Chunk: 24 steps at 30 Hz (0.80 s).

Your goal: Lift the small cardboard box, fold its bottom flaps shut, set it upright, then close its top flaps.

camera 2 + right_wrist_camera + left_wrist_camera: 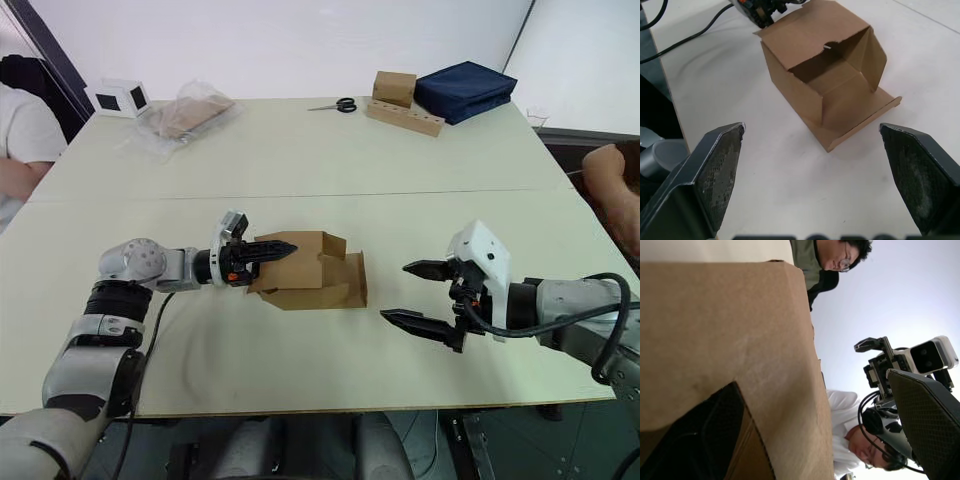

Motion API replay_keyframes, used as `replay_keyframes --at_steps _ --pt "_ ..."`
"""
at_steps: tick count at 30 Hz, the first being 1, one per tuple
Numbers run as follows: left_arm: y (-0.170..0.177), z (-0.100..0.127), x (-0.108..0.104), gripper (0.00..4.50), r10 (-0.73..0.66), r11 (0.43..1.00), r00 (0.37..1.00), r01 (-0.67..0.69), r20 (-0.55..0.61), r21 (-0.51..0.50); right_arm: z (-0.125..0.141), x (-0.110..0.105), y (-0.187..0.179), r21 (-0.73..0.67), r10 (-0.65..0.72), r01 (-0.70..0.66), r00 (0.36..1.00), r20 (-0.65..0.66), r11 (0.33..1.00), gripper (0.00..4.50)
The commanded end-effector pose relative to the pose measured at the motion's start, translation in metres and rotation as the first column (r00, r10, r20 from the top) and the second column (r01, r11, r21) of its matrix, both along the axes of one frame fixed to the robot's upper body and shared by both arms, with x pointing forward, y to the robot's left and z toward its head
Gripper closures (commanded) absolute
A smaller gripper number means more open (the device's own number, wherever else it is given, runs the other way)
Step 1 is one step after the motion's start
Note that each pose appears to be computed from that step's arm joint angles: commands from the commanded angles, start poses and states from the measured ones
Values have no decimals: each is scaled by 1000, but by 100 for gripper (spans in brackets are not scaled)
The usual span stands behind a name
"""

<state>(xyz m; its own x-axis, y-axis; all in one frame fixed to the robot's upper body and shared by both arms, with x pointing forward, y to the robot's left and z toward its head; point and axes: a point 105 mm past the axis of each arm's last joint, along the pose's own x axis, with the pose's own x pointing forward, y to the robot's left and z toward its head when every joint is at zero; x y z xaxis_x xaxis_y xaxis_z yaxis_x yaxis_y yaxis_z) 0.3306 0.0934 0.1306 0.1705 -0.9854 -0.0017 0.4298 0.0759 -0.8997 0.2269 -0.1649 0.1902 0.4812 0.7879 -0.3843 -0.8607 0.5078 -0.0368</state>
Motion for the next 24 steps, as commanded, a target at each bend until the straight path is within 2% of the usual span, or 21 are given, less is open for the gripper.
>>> replay_keyframes --at_steps 1,4,6,7,9,12,20,24 --pt "-2 10 2 26 -17 1000 999 18 36 -14 8 -3 3 -3 7 -7 999 40 1000 0" --pt "-3 9 2 101 -27 1000 999 28 37 -12 7 -4 3 -3 6 -6 999 40 1000 0" --pt "-4 9 1 178 -32 999 999 33 38 -12 7 -4 3 -3 4 -3 999 40 1000 0" --pt "-4 9 1 234 -34 999 999 34 38 -12 7 -4 3 -3 3 -3 999 41 1000 0" --pt "-4 9 0 302 -37 999 999 37 37 -14 7 -4 3 -3 1 -1 999 41 1000 0" --pt "-4 10 0 439 -37 999 999 38 35 -20 7 -4 3 -4 -1 1 999 42 1000 0" --pt "-1 27 -6 447 -62 996 997 65 51 -56 7 -3 3 0 -8 8 999 43 1000 0" --pt "4 48 -11 447 -66 995 987 77 146 -69 8 -1 3 2 -12 12 999 52 1000 0"
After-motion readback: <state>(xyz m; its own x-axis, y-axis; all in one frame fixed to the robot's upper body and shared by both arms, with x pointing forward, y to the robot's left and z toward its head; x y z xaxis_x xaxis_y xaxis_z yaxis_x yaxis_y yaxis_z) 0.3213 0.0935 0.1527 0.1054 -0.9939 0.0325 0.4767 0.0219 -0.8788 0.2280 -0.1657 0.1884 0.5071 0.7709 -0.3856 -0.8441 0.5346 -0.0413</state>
